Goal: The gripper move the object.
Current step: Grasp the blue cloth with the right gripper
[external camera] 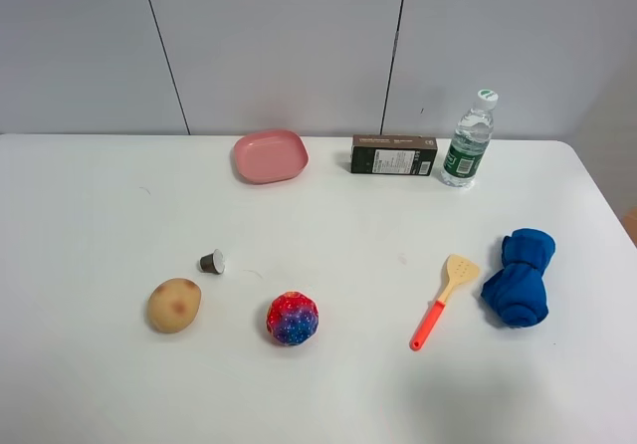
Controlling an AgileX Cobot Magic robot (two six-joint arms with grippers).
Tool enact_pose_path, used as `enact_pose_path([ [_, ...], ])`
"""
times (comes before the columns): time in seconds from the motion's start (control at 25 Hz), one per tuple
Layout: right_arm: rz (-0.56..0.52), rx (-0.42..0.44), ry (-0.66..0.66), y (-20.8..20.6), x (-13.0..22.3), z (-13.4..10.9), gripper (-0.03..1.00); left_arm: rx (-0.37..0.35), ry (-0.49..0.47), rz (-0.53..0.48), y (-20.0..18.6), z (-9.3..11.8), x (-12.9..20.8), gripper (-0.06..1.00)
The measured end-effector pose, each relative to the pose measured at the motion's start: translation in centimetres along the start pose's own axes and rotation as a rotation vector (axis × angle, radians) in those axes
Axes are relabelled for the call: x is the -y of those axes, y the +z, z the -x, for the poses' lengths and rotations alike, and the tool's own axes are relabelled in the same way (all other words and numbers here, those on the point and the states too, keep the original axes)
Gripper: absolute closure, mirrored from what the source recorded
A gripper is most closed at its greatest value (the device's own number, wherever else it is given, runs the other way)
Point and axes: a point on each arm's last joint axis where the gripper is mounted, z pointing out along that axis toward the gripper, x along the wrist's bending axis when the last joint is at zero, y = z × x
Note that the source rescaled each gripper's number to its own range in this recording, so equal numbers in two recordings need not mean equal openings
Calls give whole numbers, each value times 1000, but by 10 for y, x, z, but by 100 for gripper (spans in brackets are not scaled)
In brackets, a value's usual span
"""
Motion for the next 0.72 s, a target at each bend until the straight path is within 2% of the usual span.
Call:
enact_pose_path([
  [0.28,0,3,5,0,0,0,-3,0,0,0,0,0,0,-6],
  [0.48,-51,53,98,6,-3,6,-3,0,0,0,0,0,0,-6],
  [0.72,-91,67,161,9,-23,9,-3,0,0,0,0,0,0,-6],
])
